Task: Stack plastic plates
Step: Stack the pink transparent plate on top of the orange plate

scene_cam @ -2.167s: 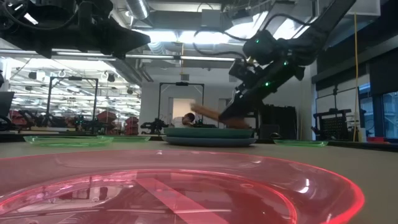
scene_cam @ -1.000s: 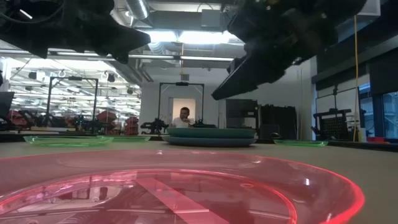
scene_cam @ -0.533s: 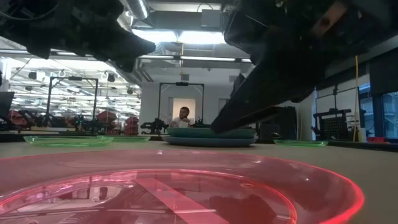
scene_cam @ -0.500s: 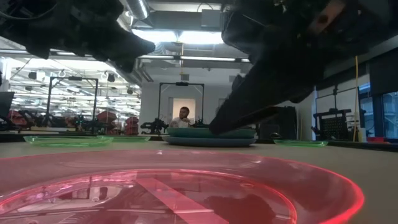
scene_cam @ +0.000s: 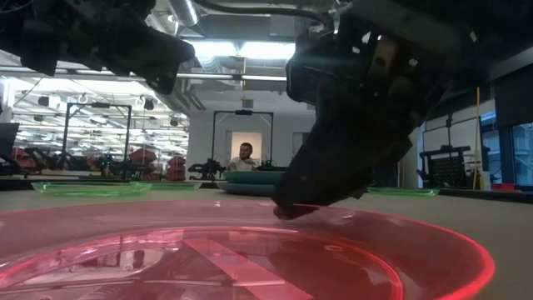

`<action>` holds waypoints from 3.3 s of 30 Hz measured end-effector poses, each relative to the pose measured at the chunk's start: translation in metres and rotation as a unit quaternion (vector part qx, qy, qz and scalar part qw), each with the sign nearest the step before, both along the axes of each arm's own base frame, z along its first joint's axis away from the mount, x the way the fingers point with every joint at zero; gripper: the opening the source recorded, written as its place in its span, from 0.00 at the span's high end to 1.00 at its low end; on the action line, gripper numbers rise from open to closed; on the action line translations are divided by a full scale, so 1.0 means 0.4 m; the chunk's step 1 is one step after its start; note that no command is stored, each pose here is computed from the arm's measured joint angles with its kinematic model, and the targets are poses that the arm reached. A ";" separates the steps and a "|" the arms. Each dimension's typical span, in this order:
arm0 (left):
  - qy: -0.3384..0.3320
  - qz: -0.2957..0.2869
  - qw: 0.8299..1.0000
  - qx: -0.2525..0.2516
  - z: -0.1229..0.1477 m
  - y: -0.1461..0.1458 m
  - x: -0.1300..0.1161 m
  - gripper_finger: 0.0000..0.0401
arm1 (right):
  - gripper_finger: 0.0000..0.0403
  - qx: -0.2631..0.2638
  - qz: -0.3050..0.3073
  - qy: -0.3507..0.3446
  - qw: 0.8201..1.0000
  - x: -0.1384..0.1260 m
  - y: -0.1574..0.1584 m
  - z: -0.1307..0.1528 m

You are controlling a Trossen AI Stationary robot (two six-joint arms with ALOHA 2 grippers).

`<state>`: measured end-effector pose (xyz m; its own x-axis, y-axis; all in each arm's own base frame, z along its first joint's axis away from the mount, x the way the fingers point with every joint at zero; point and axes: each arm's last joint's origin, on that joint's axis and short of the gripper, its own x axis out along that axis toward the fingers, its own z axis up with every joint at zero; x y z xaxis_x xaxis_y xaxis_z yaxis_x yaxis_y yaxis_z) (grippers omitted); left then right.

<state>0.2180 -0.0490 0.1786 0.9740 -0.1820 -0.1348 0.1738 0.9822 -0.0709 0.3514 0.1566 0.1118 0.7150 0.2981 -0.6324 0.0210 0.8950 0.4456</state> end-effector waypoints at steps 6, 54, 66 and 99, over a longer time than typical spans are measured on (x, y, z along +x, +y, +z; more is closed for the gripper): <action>-0.006 -0.002 1.000 -0.001 0.003 0.000 0.000 0.99 | 0.61 0.005 0.009 0.001 1.000 -0.003 0.014 -0.010; 0.006 0.002 1.000 0.004 -0.003 0.002 0.000 0.99 | 1.00 -0.181 -0.137 -0.060 0.972 -0.130 -0.352 0.228; 0.007 0.030 0.998 -0.047 0.001 0.025 0.005 0.99 | 1.00 -0.166 -0.254 -0.096 0.948 -0.161 -0.630 0.267; -0.002 0.111 0.994 0.017 0.001 0.127 0.013 0.50 | 0.93 -0.150 -0.280 -0.078 0.945 -0.205 -0.902 0.095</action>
